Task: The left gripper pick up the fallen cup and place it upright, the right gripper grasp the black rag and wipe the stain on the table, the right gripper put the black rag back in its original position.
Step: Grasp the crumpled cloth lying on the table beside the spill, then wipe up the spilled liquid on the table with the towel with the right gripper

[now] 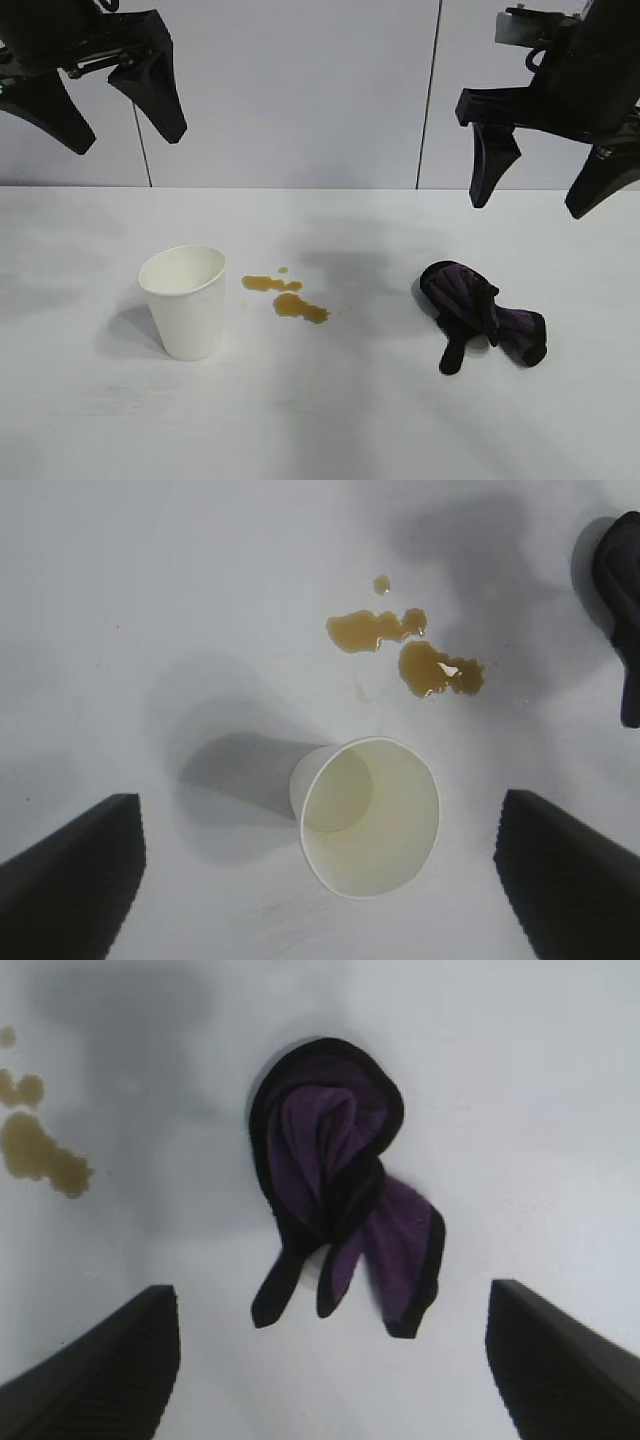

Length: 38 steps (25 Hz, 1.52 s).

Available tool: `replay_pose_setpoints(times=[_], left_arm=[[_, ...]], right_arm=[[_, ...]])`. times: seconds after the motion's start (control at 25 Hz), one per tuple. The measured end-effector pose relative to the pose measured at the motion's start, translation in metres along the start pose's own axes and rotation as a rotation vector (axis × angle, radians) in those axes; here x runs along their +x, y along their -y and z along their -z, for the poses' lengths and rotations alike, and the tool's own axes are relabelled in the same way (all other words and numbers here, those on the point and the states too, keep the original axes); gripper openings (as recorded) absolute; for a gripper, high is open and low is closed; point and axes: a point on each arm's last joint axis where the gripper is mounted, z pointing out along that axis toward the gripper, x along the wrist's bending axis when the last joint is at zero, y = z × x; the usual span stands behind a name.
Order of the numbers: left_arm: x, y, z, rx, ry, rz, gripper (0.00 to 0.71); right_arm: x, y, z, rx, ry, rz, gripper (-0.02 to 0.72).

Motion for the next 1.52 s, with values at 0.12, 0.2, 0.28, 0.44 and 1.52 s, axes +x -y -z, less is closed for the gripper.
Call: replay_pose_setpoints(times=[0.12, 0.2, 0.28, 0.44, 1.52], left_arm=[[0.0, 0.0, 0.0, 0.0, 0.0, 0.0, 0.685], [0.0, 0.0, 0.0, 0.0, 0.0, 0.0, 0.685], [0.0, 0.0, 0.0, 0.0, 0.0, 0.0, 0.685], [0.0, 0.0, 0.0, 0.0, 0.0, 0.0, 0.685], [0.0, 0.0, 0.0, 0.0, 0.0, 0.001, 0.685]], right_arm=[[-0.002, 0.0, -0.013, 0.03, 0.029, 0.004, 0.58], [-0.003, 0.001, -0.028, 0.059, 0.04, 0.006, 0.58], [-0.002, 0.0, -0.046, 0.069, 0.044, -0.004, 0.58], [0.001, -0.001, -0.079, 0.07, 0.035, -0.012, 0.568], [0.137, -0.033, -0.078, -0.068, -0.207, 0.067, 0.094]])
